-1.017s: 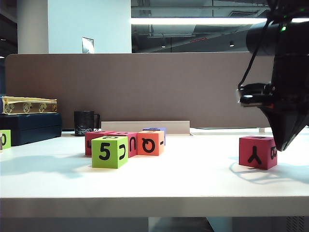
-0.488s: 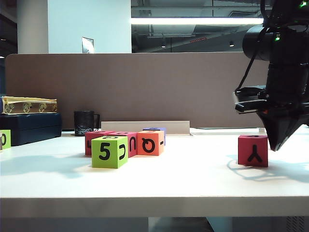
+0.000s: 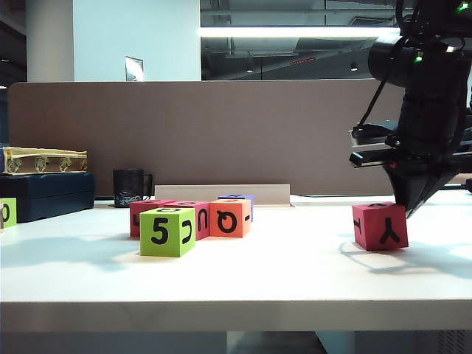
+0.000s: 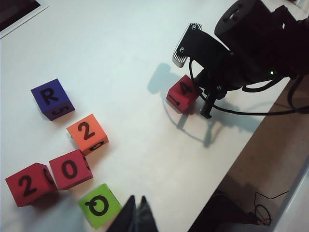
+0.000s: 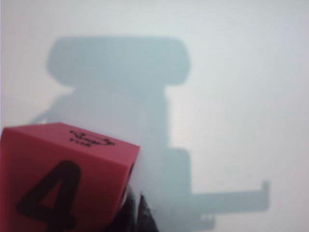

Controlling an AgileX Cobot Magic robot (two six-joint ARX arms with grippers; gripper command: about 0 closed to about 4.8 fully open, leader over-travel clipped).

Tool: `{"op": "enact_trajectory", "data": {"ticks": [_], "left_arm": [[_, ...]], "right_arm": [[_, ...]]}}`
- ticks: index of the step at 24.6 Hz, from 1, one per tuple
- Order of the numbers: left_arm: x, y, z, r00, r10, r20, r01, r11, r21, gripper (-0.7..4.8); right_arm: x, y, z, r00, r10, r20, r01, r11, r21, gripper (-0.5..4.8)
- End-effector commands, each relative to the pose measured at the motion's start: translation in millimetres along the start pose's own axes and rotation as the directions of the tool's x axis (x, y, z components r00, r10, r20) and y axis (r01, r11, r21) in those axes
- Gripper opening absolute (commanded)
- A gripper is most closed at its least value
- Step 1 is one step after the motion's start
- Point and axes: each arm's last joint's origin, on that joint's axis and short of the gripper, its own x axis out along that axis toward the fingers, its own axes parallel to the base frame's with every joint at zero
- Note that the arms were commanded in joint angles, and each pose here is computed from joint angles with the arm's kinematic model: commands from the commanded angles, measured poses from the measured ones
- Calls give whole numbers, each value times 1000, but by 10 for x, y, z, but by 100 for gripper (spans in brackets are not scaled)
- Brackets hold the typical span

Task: Select the appropriate blocks from the scattered letter blocks on the table and arrange them in a row to spell out "2024".

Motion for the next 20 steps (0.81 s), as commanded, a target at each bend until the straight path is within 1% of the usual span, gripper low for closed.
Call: {"op": "enact_trajectory", "data": {"ticks": [1, 3, 6, 10, 12, 13, 14, 15, 16, 17, 18, 20], "left_arm": [[-38, -18, 16, 1000, 3, 22, -4, 1000, 11, -6], [-38, -17, 17, 1000, 4, 23, -4, 1000, 11, -6], [-38, -16, 21, 1000, 5, 27, -5, 1000, 12, -6], [-38, -16, 21, 1000, 5, 27, -5, 1000, 12, -6], [-38, -16, 22, 1000, 5, 28, -6, 1000, 13, -6], [-38, -16, 23, 1000, 5, 29, -6, 1000, 13, -6], [-38, -15, 26, 999, 6, 32, -6, 1000, 14, -6], [-38, -14, 32, 999, 7, 38, -7, 1000, 16, -6], [-39, -13, 36, 999, 8, 42, -8, 1000, 18, -6], [-39, -13, 40, 999, 8, 45, -9, 1000, 19, -6], [-39, -12, 43, 999, 9, 49, -10, 1000, 20, -6], [-39, -11, 46, 999, 9, 52, -10, 1000, 21, -6]], "right_arm": [[-24, -1, 48, 999, -2, 45, 2, 1000, 5, 8], [-25, -4, 64, 998, -12, 61, 12, 1000, 8, 8], [-29, -20, 97, 994, -64, 93, 63, 998, 16, 8], [-53, -51, 116, 982, -164, 93, 163, 987, 16, 10], [-85, -58, 131, 981, -176, 79, 175, 984, 13, 26], [-106, -60, 144, 982, -174, 71, 173, 985, 13, 50], [-137, -57, 160, 987, -152, 59, 152, 988, 11, 102], [-188, -49, 189, 994, -104, 43, 104, 995, 12, 218], [-212, -44, 203, 996, -79, 37, 78, 997, 19, 274], [-235, -39, 216, 998, -54, 32, 53, 998, 31, 318], [-263, -34, 229, 999, -26, 22, 25, 999, 40, 352], [-297, -24, 242, 1000, 20, 10, -21, 998, 58, 370]]}}
